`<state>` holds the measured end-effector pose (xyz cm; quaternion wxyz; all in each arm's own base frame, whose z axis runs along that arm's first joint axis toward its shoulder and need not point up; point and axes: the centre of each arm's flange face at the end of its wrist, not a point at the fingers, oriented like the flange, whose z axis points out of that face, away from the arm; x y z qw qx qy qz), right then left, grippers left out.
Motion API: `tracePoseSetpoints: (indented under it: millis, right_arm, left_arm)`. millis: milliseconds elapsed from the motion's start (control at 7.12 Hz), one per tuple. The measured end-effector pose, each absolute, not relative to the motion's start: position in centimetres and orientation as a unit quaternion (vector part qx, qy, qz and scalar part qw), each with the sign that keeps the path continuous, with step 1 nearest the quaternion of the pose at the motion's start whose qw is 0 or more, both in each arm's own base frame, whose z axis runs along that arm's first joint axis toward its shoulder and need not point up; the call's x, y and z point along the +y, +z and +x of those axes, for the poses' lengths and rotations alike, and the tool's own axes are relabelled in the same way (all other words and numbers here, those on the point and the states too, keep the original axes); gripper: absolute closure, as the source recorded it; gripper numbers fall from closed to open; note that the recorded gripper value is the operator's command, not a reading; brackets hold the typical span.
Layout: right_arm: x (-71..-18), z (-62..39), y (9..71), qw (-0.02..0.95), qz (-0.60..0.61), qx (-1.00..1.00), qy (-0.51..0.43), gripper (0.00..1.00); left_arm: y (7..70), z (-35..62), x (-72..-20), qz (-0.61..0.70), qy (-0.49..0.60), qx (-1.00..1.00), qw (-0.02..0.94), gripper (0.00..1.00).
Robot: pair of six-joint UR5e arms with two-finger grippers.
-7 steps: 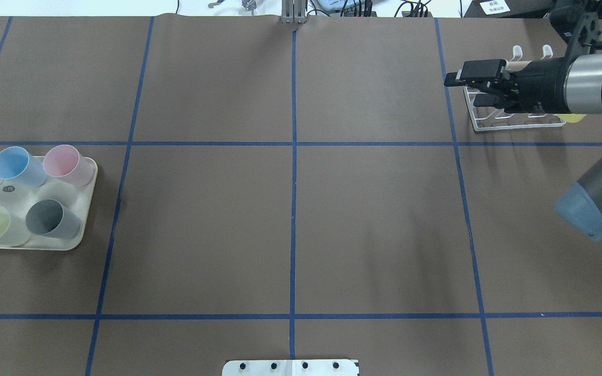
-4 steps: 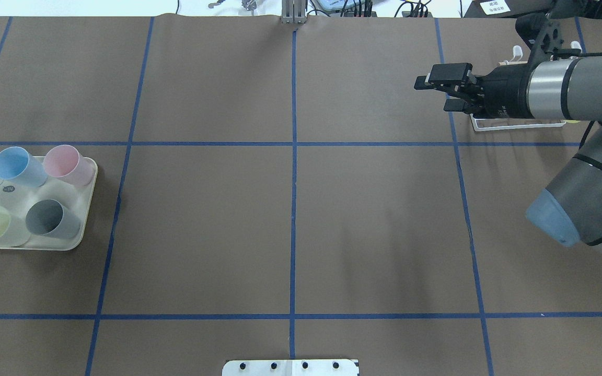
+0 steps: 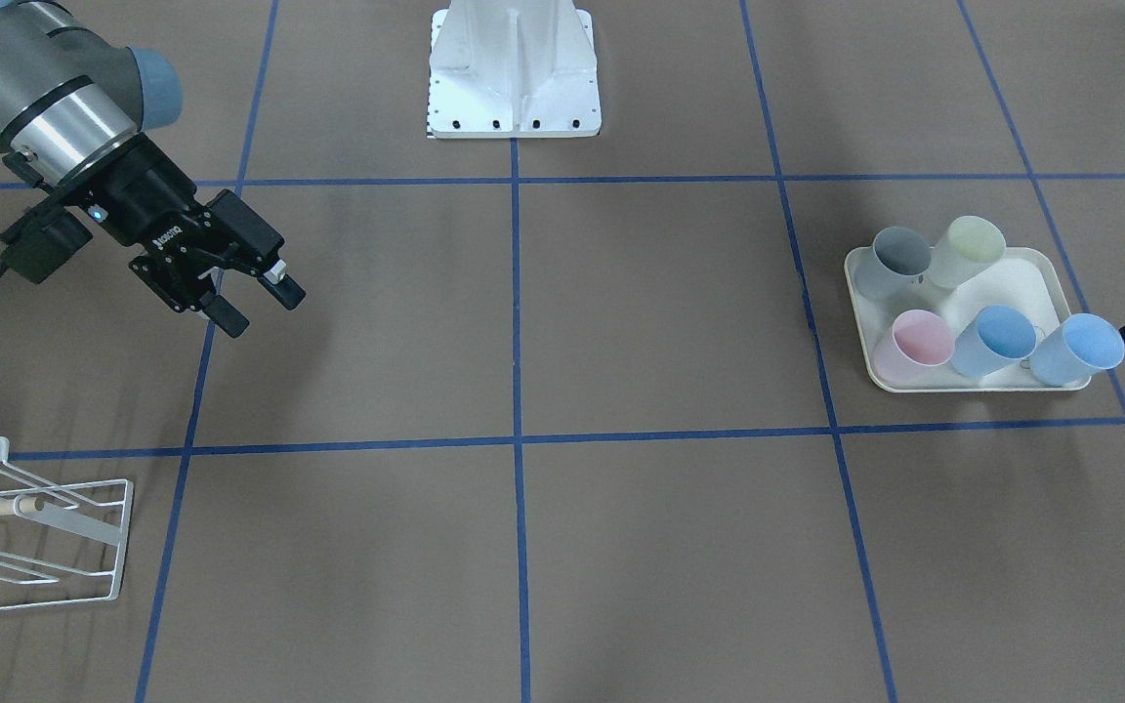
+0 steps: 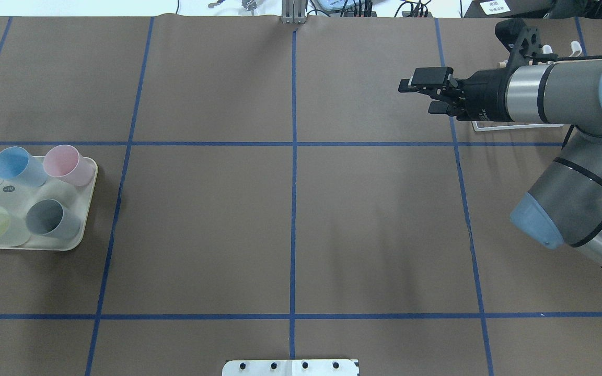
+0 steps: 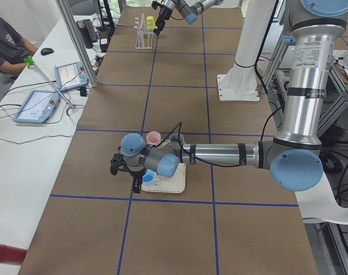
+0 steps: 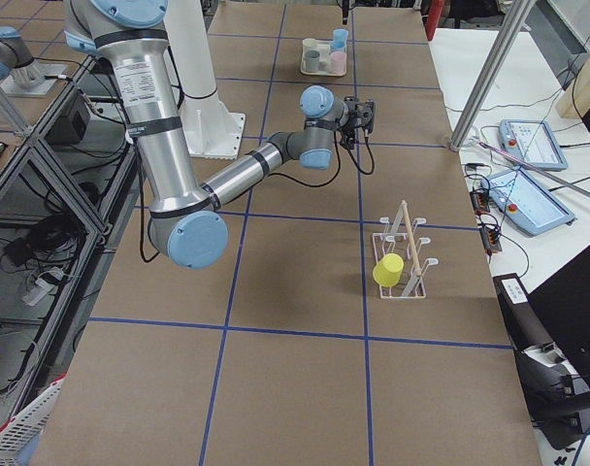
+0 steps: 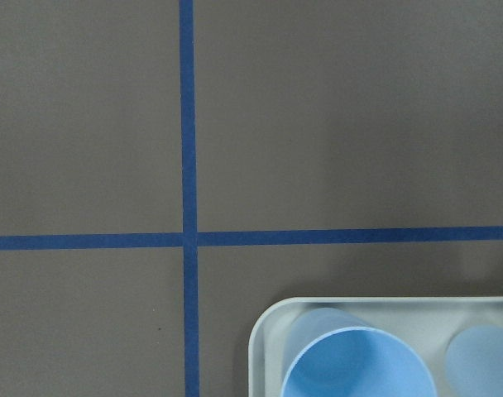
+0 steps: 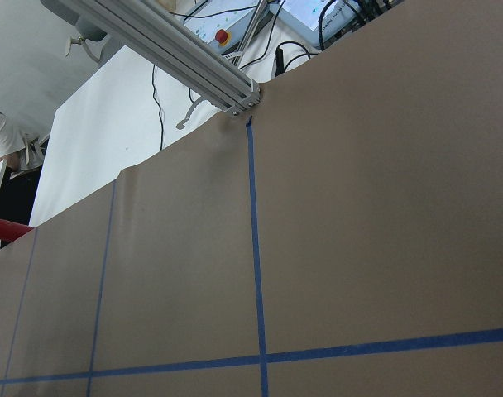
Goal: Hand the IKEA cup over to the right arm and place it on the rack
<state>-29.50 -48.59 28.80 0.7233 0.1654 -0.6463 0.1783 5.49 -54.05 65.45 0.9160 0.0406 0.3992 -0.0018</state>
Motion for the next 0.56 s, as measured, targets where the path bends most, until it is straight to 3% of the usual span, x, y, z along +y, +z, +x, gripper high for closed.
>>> tracePoseSetpoints:
  millis: [562]
  right_arm:
    - [-48.6, -29.5, 28.9, 0.723, 0.165, -0.646, 0.178, 0.02]
  left_arm:
    - [65.9, 7.1, -54.0, 0.038, 0.001, 0.403, 0.914, 0.09]
